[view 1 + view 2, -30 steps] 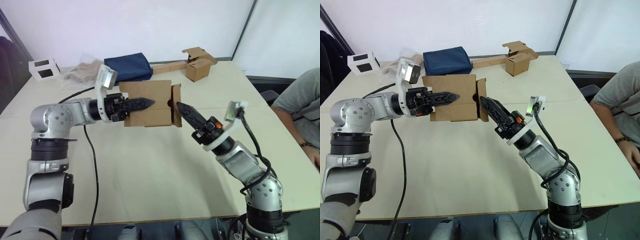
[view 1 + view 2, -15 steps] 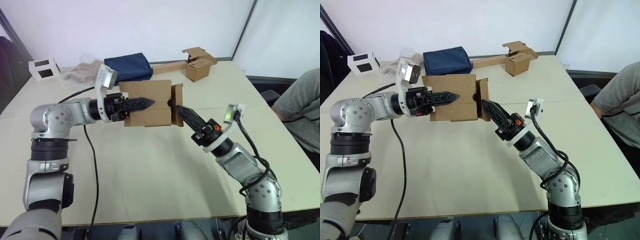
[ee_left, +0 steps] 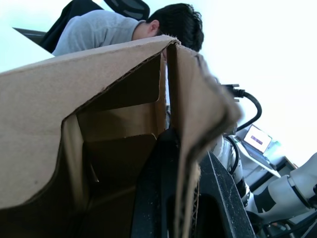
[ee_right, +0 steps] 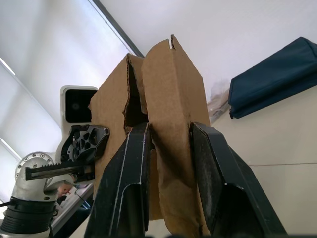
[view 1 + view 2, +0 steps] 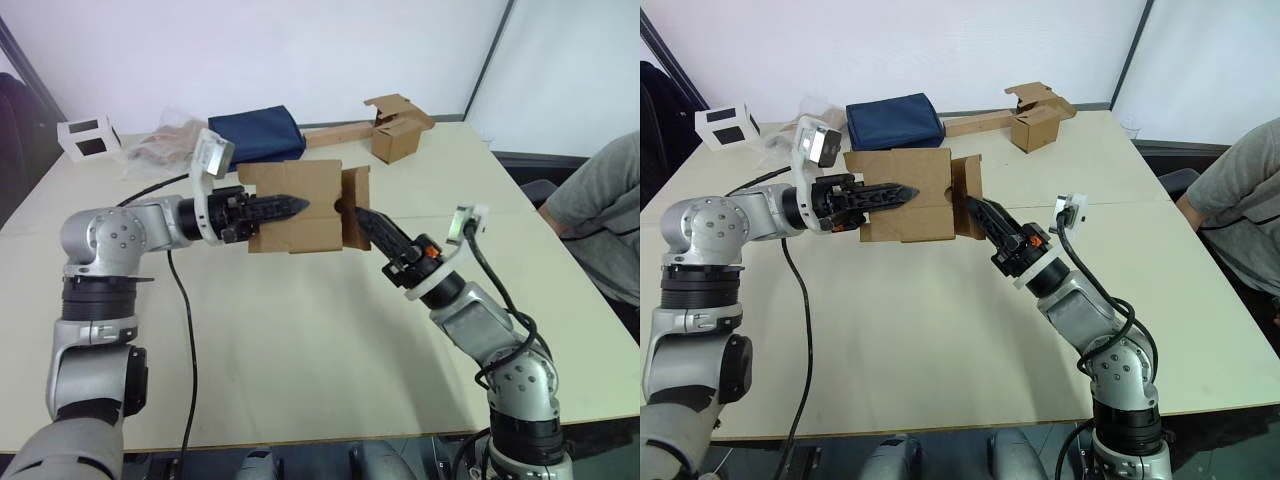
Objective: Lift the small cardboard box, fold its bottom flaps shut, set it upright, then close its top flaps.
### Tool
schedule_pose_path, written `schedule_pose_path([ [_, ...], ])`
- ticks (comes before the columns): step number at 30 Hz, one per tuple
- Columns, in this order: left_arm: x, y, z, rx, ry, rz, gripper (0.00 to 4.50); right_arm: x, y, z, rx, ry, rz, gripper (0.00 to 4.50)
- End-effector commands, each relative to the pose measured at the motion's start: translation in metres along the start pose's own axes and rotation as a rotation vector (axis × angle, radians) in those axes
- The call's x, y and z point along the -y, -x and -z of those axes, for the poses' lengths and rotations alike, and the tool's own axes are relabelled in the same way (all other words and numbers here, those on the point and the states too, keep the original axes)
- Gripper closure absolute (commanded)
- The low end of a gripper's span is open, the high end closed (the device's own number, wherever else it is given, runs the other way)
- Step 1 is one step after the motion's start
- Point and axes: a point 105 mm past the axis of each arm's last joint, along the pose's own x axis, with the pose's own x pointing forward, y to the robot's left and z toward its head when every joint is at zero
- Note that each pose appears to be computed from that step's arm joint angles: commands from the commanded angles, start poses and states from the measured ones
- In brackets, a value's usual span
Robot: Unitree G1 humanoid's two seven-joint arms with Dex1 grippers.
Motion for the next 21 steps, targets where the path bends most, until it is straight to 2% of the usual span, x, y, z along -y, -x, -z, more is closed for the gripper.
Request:
schedule_pose_path([
  [1,0.011,0.001,-0.015,0.032,-0.061,0.029,4.50,-0.009,-0.004,-0.010,0.044,0.028,-0.032,3.21],
  [3,0.010,0.000,-0.016,0.034,-0.061,0.029,4.50,-0.010,-0.004,-0.011,0.045,0.028,-0.035,3.21],
  [6,0.010,0.000,-0.016,0.036,-0.061,0.028,4.50,-0.011,-0.004,-0.011,0.046,0.026,-0.041,3.90],
  [14,0.009,0.002,-0.014,0.043,-0.059,0.021,4.50,-0.025,0.000,-0.012,0.027,-0.025,-0.124,3.90],
  [21,0.009,0.001,-0.015,0.051,-0.063,0.021,4.50,-0.026,0.001,-0.017,0.046,-0.052,-0.136,3.90],
])
